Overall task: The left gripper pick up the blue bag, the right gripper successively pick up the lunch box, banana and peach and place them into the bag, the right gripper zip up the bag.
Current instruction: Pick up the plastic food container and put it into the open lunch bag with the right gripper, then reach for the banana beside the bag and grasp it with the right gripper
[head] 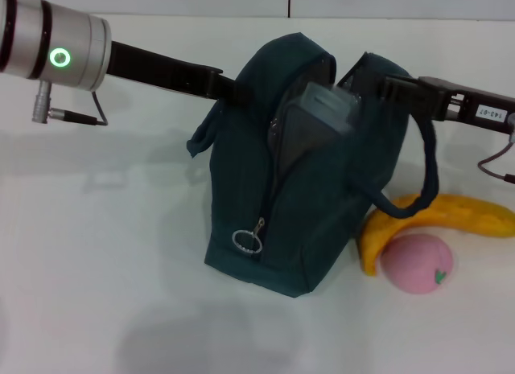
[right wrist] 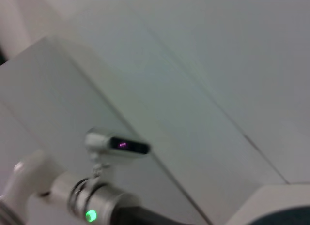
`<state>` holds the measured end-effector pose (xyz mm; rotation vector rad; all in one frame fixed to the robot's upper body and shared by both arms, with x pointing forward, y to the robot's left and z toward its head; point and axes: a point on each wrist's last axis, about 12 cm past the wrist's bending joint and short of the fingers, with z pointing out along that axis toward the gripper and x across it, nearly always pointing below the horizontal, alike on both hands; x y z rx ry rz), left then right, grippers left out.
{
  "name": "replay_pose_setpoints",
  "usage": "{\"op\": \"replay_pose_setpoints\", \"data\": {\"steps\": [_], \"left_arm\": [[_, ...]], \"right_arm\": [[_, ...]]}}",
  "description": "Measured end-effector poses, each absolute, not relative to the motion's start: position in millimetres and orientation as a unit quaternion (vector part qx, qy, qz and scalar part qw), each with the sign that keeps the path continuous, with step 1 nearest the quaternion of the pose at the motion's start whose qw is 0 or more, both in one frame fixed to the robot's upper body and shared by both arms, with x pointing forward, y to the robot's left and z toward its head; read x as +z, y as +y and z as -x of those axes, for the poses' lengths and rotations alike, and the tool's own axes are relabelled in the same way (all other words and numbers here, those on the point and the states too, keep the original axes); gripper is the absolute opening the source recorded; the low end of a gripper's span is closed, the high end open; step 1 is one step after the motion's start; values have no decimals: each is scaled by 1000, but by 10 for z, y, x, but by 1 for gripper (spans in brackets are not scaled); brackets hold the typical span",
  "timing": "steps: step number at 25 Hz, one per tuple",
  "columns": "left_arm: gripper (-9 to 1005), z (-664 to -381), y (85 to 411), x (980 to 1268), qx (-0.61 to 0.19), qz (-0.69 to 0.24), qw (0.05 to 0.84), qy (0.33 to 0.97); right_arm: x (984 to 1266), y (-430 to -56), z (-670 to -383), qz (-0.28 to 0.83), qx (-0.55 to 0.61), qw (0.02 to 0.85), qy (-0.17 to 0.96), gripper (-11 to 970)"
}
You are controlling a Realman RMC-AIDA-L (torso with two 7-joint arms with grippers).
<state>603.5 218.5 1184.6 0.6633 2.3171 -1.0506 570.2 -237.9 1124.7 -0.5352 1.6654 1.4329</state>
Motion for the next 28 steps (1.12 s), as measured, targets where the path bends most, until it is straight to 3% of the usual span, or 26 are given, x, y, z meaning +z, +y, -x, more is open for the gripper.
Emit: {"op": "replay_pose_setpoints", "data": {"steps": [7, 15, 19, 28], "left_arm": [[58, -6030, 2185, 11836, -387, -244, 253, 852], [59, -5989, 2285, 11748, -387, -231, 250, 857], [59, -5975, 2323, 11724, -386, -226, 249, 859], [60, -6052, 2292, 11770, -378, -223, 267, 858]], "right_arm": [[11474, -2521, -5675, 291, 551, 463, 630, 393], [11984, -3116, -5398, 411, 414, 517, 626, 596], [12088, -3210, -5308, 433, 298, 471, 709, 728], [11966, -3215, -5391, 426, 161, 307, 836, 736]]}}
